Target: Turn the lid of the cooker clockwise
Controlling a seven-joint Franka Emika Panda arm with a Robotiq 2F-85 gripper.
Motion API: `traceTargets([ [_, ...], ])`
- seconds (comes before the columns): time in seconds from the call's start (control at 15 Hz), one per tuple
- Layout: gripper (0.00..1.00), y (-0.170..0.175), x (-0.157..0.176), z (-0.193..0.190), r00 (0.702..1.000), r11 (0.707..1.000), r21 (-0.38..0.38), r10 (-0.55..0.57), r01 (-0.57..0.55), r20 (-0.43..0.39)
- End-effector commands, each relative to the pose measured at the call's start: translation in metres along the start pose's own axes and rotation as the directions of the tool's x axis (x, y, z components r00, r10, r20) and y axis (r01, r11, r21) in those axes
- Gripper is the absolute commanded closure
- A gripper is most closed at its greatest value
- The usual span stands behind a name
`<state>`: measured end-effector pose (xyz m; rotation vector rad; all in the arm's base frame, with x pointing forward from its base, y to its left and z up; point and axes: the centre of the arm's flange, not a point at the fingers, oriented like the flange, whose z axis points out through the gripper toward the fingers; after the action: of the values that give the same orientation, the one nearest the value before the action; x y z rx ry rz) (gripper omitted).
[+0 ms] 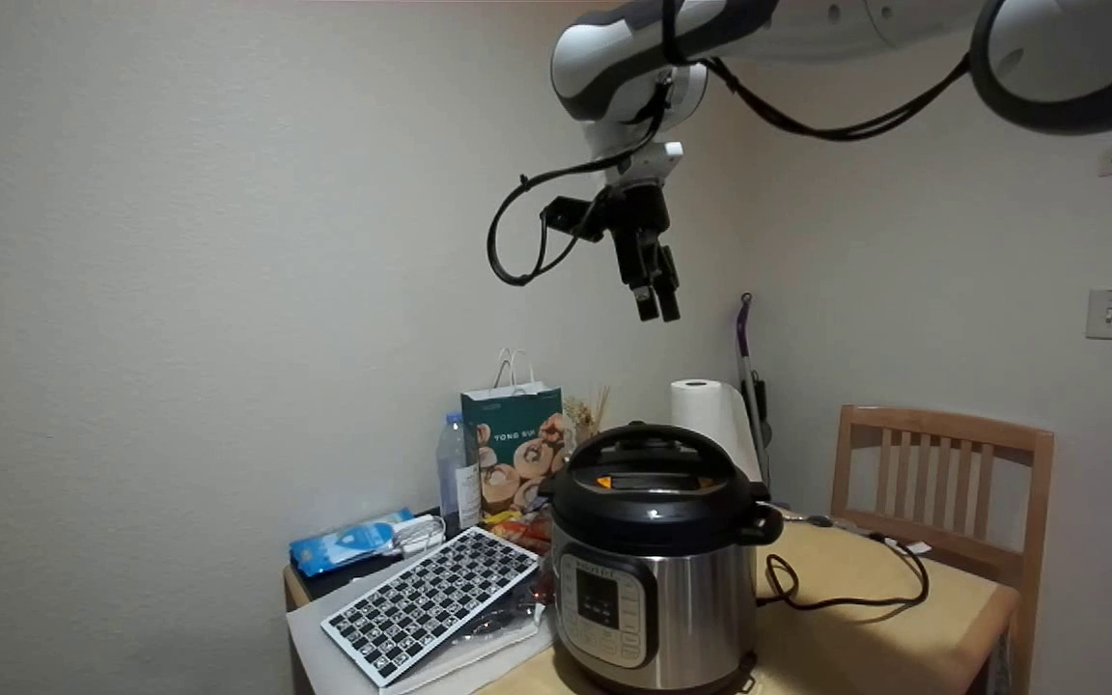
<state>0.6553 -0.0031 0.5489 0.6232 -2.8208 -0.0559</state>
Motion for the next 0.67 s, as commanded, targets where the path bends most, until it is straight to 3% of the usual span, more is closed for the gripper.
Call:
traceTargets([
  [0.0, 0.0, -0.006, 0.008, -0.005, 0.999, 1.0, 0.009, 0.021, -0.022, 0.028],
  [0.4, 0.0, -0.002, 0.018, -0.002, 0.998, 0.999, 0.004, 0.044, -0.044, 0.039],
  [0.6, 0.0, 0.014, 0.047, 0.013, 0.992, 0.992, -0.009, 0.126, -0.126, 0.018],
])
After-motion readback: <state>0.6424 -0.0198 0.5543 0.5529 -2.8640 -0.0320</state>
